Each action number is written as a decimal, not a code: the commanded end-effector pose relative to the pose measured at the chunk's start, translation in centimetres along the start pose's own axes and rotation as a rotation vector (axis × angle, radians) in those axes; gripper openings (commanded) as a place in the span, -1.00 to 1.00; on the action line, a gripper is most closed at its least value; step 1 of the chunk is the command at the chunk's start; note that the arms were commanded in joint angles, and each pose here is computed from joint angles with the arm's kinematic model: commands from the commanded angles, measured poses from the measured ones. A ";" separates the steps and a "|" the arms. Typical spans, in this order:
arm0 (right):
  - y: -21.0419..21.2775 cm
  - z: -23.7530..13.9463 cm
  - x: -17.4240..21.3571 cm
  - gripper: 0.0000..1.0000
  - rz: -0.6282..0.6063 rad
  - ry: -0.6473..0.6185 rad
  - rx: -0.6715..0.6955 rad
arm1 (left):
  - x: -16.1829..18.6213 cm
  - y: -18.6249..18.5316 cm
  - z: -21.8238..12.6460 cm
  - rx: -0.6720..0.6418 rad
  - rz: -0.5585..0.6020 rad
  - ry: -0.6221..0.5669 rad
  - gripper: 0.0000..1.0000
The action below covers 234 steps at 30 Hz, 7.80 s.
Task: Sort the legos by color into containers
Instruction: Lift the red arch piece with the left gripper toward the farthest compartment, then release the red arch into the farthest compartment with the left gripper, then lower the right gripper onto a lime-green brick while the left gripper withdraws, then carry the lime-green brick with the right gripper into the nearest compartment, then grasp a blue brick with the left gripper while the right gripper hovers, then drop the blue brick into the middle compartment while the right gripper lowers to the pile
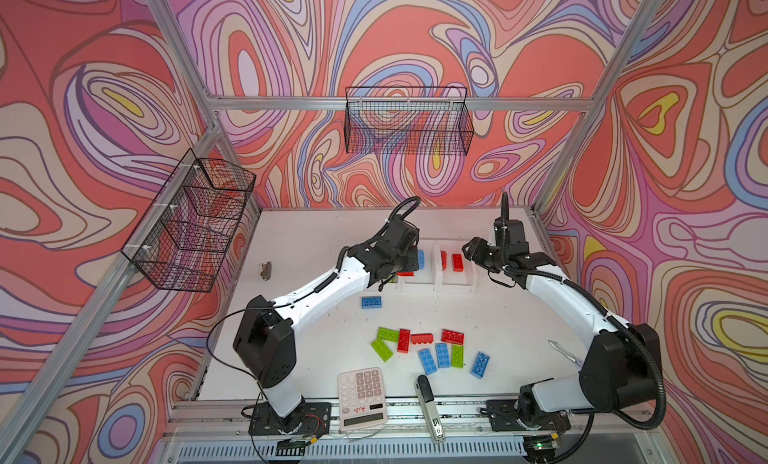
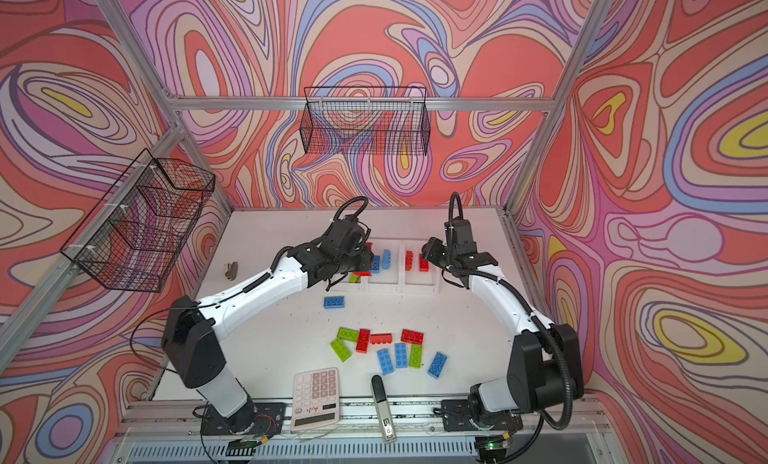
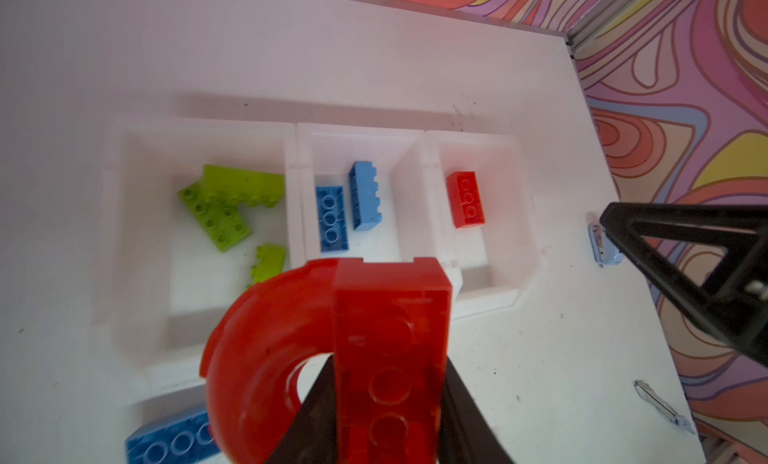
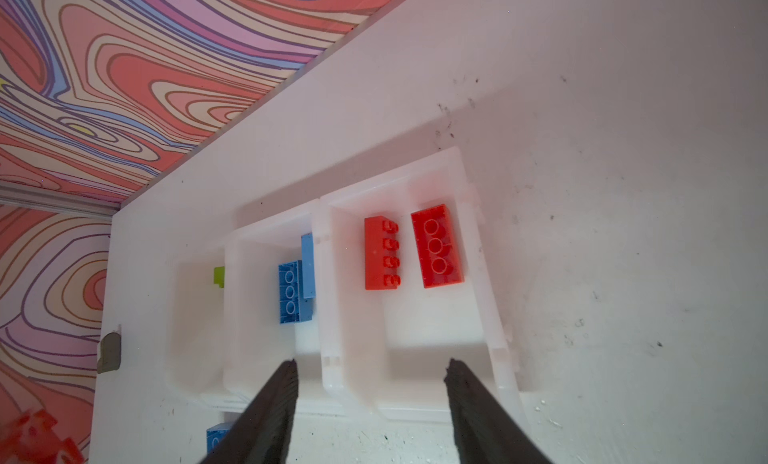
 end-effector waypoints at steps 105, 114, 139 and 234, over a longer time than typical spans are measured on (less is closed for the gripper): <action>14.4 6.4 30.8 0.02 -1.319 0.659 -0.240 | 4.5 27.1 -13.9 -0.424 -0.254 -0.301 0.97; 15.7 6.1 29.6 -0.35 -1.301 0.582 -0.261 | 4.6 27.0 -13.5 -0.418 -0.251 -0.279 0.96; 23.5 10.9 9.4 -0.10 -0.715 0.146 -0.284 | 5.5 23.6 -15.1 -0.332 0.186 -0.086 0.76; 4.7 0.8 5.8 0.19 -0.369 0.127 -0.066 | -3.8 -0.5 6.0 0.118 0.705 -0.081 0.11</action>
Point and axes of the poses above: each gripper's point midway between its finger pads, its own z axis out along the fingers, its own y axis along the line the jaws close on, x = y × z, the point moved 3 cm from there along -z, back along the fingers, and after that the axes turned 5 degrees about -z, right-handed, at the moved point
